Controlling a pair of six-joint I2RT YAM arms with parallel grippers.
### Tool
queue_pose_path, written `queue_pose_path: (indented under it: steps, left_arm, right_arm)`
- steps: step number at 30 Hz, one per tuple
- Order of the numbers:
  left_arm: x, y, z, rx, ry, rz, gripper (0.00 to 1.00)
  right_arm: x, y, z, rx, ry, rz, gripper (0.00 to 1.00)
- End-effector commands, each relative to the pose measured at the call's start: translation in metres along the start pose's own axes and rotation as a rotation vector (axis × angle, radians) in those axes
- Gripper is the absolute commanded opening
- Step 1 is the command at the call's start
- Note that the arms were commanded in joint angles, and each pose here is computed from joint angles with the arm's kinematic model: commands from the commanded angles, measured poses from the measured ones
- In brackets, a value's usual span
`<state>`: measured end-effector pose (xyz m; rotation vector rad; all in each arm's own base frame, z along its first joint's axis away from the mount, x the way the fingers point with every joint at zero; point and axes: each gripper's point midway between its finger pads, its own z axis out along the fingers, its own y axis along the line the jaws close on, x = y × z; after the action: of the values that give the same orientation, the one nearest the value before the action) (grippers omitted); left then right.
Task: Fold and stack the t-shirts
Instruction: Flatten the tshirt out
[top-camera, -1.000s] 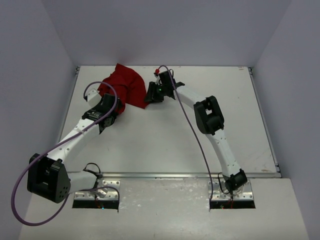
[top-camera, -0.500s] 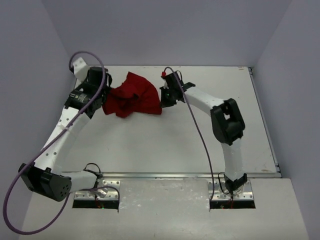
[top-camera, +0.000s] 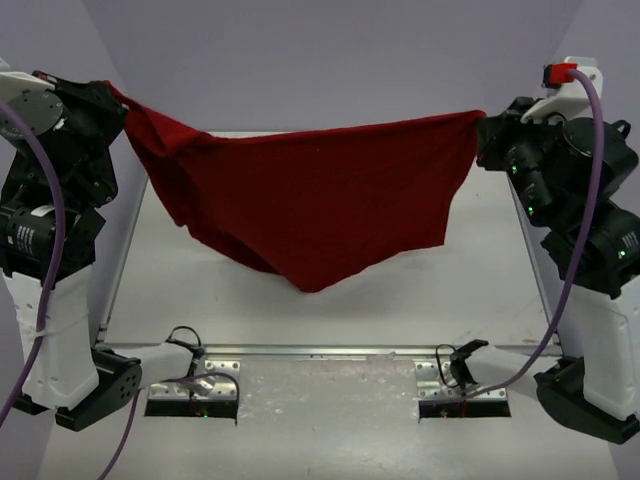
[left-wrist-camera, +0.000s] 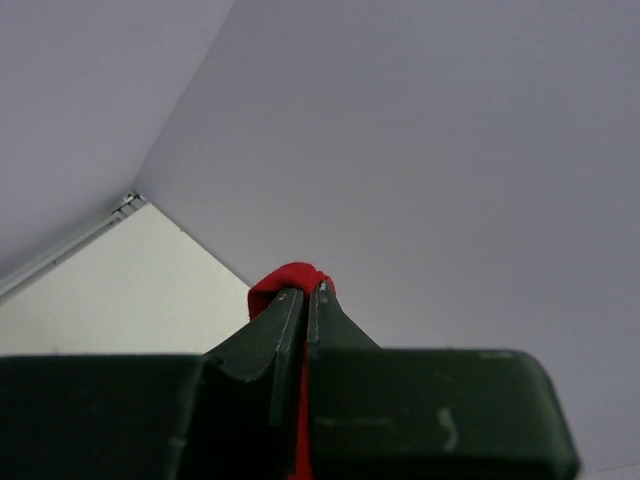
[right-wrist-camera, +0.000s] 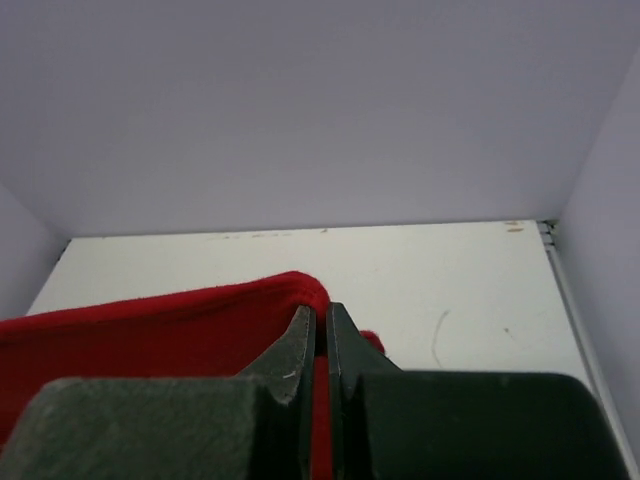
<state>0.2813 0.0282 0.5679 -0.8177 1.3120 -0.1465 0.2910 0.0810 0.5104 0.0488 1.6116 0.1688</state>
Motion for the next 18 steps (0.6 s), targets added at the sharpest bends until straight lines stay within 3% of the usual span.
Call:
queue_pose_path:
  steps: [1, 7, 11, 14, 18]
  left_arm:
    - [0.017, 0.017, 0.006, -0.082, 0.038, 0.041, 0.0]
    - [0.037, 0.021, 0.005, -0.091, 0.096, -0.007, 0.0]
    - [-0.01, -0.016, -0.011, 0.095, 0.017, -0.044, 0.01]
    - [-0.04, -0.051, -0.031, 0.291, -0.012, -0.031, 0.0]
    - [-0.067, -0.069, -0.064, 0.475, -0.081, -0.046, 0.0]
  right_arm:
    - [0.017, -0.036, -0.014, 0.164, 0.108, -0.1, 0.01]
    - [-0.01, -0.055, -0.042, 0.228, 0.059, -0.089, 0.01]
    - [-0.056, -0.07, -0.074, 0.253, -0.063, -0.062, 0.01]
    - [-0.062, -0.069, -0.084, 0.224, -0.087, -0.049, 0.01]
    - [-0.069, -0.076, -0.102, 0.216, -0.153, -0.032, 0.01]
